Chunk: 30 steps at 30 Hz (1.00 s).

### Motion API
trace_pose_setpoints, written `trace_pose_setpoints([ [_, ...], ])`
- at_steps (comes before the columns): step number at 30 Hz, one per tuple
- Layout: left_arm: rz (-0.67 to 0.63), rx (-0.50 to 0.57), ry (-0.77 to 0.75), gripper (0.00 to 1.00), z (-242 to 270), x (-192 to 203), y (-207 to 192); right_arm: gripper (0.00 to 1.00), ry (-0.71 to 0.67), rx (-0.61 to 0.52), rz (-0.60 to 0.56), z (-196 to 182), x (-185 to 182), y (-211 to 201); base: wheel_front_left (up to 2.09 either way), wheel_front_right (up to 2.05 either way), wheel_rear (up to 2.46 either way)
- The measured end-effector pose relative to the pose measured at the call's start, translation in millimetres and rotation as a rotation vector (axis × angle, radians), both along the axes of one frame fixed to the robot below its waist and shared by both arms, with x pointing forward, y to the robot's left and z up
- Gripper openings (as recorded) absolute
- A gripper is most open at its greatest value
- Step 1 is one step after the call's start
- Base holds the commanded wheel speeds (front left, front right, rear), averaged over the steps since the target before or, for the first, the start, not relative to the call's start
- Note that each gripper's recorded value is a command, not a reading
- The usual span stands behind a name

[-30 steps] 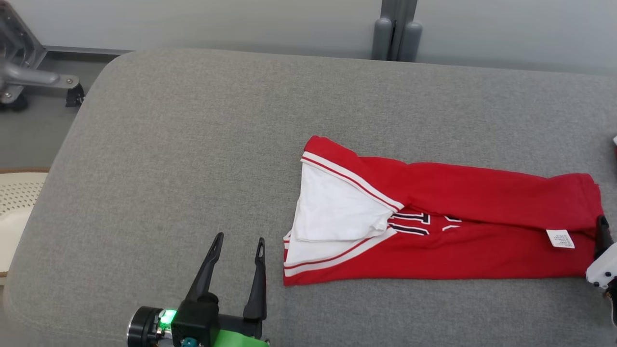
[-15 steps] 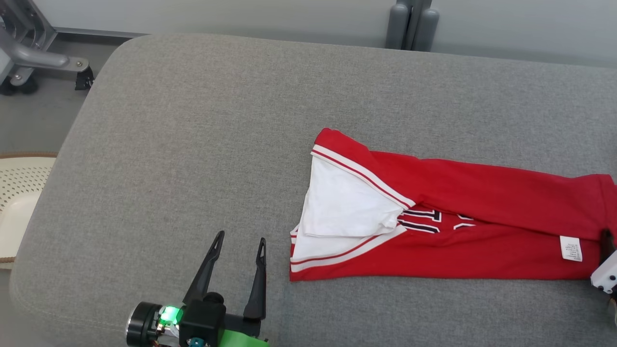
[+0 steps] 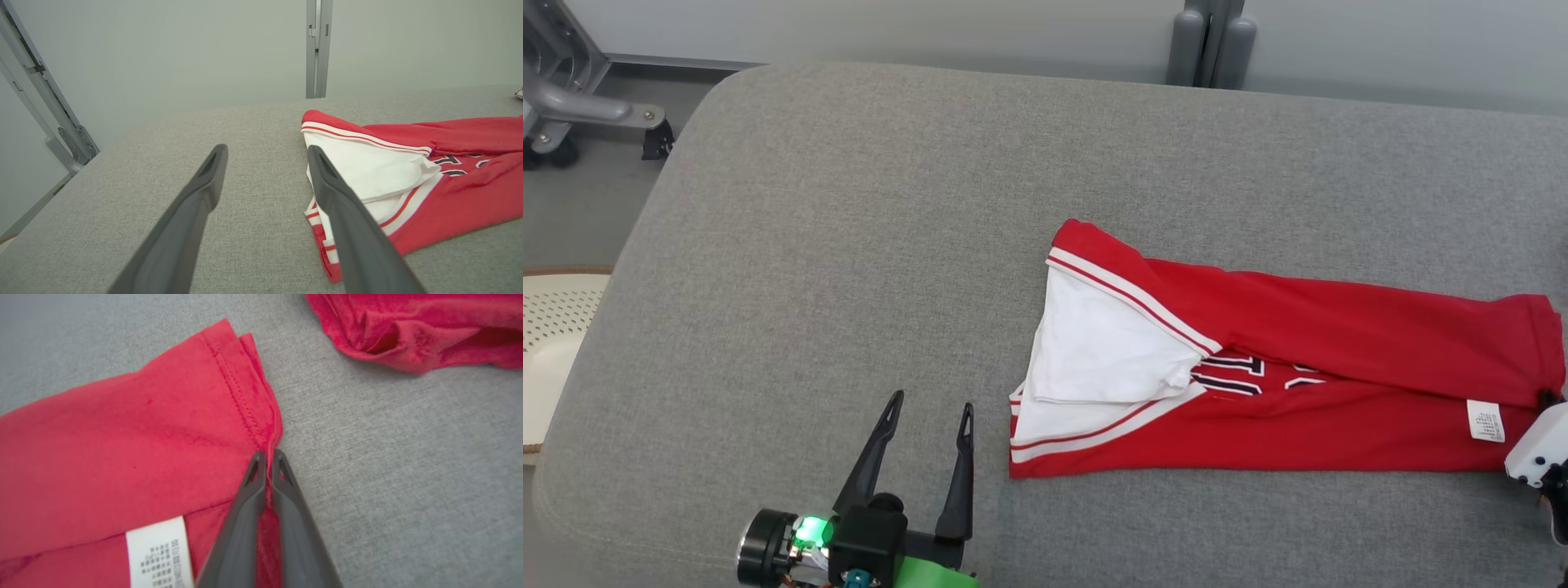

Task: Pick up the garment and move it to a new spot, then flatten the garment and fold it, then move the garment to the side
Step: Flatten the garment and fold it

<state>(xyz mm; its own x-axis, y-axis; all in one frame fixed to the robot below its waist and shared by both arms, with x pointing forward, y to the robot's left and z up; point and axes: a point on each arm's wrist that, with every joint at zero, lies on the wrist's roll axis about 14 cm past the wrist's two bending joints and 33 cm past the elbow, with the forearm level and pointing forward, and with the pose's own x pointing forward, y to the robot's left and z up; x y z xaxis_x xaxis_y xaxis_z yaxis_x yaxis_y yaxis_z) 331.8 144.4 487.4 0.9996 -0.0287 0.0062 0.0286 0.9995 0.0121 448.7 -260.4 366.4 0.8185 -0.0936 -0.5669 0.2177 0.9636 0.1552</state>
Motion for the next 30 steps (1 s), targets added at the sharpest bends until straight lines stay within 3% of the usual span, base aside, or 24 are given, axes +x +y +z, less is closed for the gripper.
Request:
trace_pose_setpoints([
  [9,-0.009,-0.011,-0.006,1.00,1,-6,-4,0.00,-0.102,-0.184,0.024,45,9,-45,0.00,0.00,0.00],
  [12,-0.007,-0.010,-0.018,1.00,5,-8,-2,0.00,-0.173,-0.208,0.050,68,18,-40,0.00,0.00,0.00],
  [22,-0.011,-0.011,-0.031,1.00,7,-21,-3,0.00,-0.385,-0.161,0.239,134,26,49,0.00,0.00,0.00],
  [30,0.011,-0.012,-0.032,1.00,7,-29,4,0.00,-0.447,-0.101,0.409,157,13,131,0.00,0.00,0.00],
])
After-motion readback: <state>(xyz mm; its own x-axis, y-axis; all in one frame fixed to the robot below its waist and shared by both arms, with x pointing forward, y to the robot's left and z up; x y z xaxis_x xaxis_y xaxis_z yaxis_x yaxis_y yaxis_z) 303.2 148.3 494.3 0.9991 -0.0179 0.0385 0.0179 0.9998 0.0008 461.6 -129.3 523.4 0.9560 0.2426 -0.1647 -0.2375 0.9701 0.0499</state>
